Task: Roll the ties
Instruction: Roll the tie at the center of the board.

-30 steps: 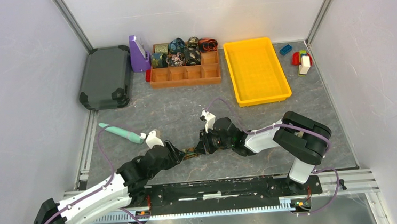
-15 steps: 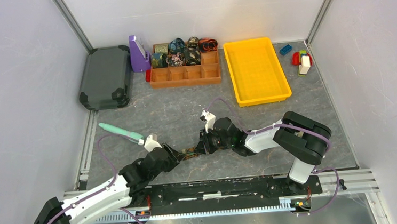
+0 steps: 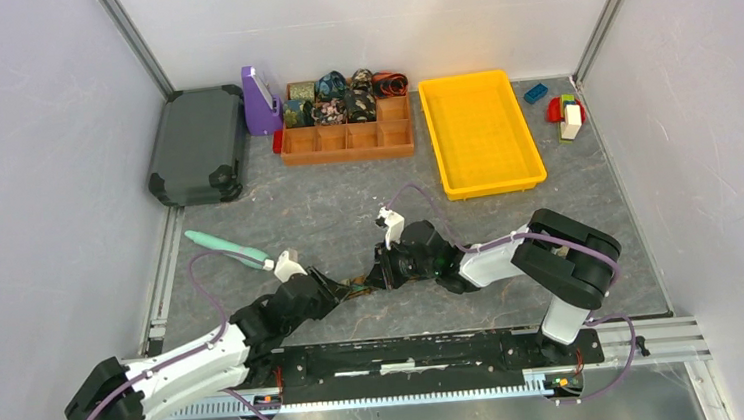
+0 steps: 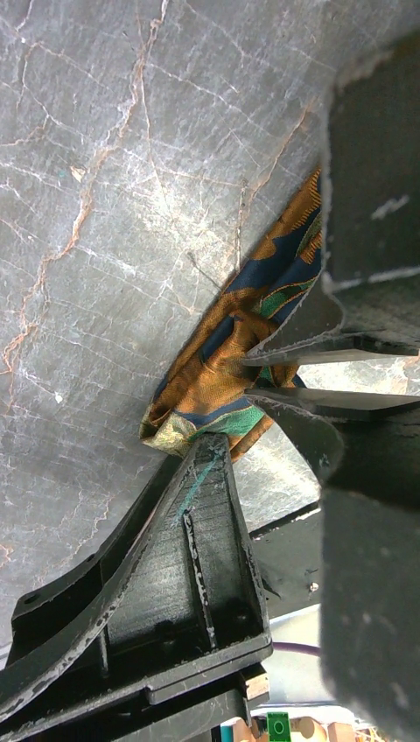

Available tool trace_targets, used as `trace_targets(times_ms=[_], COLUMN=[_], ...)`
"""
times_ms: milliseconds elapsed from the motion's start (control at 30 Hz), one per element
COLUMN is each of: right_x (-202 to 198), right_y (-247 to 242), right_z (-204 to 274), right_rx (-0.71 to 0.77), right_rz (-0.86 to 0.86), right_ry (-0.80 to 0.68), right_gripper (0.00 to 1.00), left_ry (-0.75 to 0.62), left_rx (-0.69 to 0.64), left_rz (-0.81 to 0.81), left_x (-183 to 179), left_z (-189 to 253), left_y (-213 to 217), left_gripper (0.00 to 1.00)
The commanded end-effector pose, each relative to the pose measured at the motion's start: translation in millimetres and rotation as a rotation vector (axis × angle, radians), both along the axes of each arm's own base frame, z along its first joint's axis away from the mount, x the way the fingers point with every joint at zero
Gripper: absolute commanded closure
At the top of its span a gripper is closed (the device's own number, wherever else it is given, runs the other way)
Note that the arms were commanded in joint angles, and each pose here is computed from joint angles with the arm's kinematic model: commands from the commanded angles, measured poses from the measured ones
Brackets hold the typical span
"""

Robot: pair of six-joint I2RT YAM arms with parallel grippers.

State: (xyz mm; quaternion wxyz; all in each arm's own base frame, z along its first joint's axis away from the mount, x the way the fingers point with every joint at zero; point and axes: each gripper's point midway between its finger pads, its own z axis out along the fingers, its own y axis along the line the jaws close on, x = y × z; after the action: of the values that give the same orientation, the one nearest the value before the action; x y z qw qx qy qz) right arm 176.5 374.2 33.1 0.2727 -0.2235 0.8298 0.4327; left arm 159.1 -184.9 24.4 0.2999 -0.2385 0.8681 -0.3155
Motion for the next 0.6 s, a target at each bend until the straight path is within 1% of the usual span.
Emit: trace_targets(times_ms=[0, 100, 167, 233, 367, 467, 500, 567], right_x=[-16, -16, -16, -16, -15, -11, -8, -2], right_y=[-18, -19, -19, -19, -17, -12, -10, -7], right_z=[-31, -31, -32, -31, -28, -20, -16, -5], right_rx=[-0.093, -0.092, -0.092, -0.090, -0.084, -0.082, -0.083, -0.089], right_rz=[0.011, 0.011, 0.011, 0.013, 0.015, 0.021, 0.018, 0.017], right_ry=[0.065, 0.067, 0.067, 0.067, 0.062, 0.044, 0.033, 0.007], right_gripper=[0.79, 0.79, 0.79, 0.79, 0.79, 0.76, 0.74, 0.70], left_ry=[0.009, 0.011, 0.008, 0.002, -0.028, -0.036, -0.042, -0.049], left_rx=[-0.045, -0.034, -0.032, -0.030, -0.007, 0.047, 0.061, 0.082], left_rz=[0.030, 0.035, 0.038, 0.039, 0.023, 0.012, 0.009, 0.002], left_x=[3, 4, 5, 6, 9, 10, 10, 11], left_z=[-1, -3, -4, -3, 2, 4, 6, 10], left_y=[-3, -2, -1, -1, 0, 4, 5, 7], left_gripper=[0.60, 0.63, 0.68, 0.73, 0.87, 0.96, 0.98, 0.98])
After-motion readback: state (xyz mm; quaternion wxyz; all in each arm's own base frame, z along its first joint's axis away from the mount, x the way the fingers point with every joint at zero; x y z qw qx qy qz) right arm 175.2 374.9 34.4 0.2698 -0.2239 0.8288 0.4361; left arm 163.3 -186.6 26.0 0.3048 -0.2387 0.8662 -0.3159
